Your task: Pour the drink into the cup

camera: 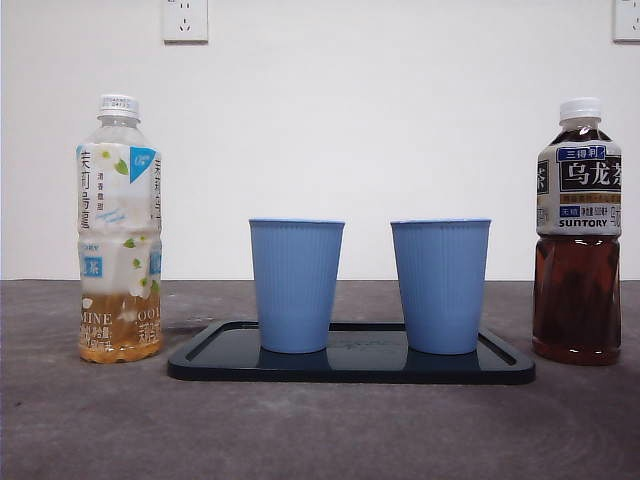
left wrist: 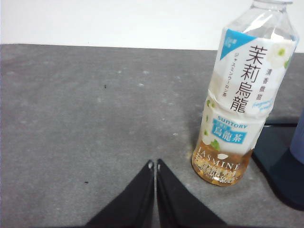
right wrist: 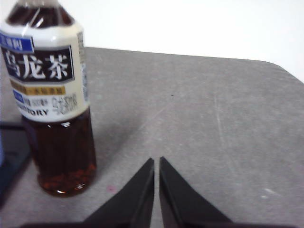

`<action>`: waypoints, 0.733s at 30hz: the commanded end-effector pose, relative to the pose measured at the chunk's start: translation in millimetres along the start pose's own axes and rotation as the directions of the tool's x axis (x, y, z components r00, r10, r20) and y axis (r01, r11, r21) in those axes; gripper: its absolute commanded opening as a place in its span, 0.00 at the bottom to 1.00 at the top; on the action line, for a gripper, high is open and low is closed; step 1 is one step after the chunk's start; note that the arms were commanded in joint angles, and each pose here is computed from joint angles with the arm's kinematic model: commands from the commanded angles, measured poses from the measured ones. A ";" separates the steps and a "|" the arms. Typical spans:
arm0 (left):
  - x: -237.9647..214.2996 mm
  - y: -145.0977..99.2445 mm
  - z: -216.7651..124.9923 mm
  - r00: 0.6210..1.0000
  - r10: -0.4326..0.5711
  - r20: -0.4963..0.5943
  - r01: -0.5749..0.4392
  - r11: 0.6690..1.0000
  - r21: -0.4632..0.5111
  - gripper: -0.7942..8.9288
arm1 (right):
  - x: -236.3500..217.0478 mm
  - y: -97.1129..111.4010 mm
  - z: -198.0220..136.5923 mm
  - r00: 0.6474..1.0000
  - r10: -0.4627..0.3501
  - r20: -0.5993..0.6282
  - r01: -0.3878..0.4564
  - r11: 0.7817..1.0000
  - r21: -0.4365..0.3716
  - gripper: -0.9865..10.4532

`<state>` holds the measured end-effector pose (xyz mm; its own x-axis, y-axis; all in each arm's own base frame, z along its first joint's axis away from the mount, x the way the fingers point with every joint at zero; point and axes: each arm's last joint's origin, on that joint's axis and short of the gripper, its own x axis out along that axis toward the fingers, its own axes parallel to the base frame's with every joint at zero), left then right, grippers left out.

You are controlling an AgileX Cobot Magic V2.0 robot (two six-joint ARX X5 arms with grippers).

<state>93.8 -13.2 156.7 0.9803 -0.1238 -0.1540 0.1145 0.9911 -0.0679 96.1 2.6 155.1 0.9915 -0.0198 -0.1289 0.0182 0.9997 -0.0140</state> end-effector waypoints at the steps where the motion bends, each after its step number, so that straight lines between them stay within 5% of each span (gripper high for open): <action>1: 2.0 0.5 -7.0 1.000 0.002 -0.023 -0.003 0.999 -0.053 0.09 | 0.3 1.2 -0.8 1.000 0.031 0.005 -0.032 0.990 0.139 0.10; 6: 0.8 0.2 -2.5 1.000 0.001 -0.007 -0.001 0.995 -0.103 0.09 | -1.6 4.8 4.0 0.988 0.155 0.013 -0.154 0.961 0.229 0.10; 15: -8.1 -3.8 38.3 0.996 -0.019 0.091 0.040 0.973 -0.227 0.09 | -12.0 7.6 46.0 0.980 0.192 0.058 -0.201 0.921 0.333 0.10; 22: -13.1 -8.0 89.9 0.996 -0.037 0.081 0.055 0.973 -0.223 0.09 | -19.0 8.8 88.4 0.973 0.229 0.010 -0.219 0.915 0.339 0.10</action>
<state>94.6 -14.5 237.0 0.9860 -0.1424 -0.0871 0.1123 0.9519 -0.2851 89.4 12.2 237.5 0.9711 0.1980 -0.1331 -0.1428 0.9294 0.3404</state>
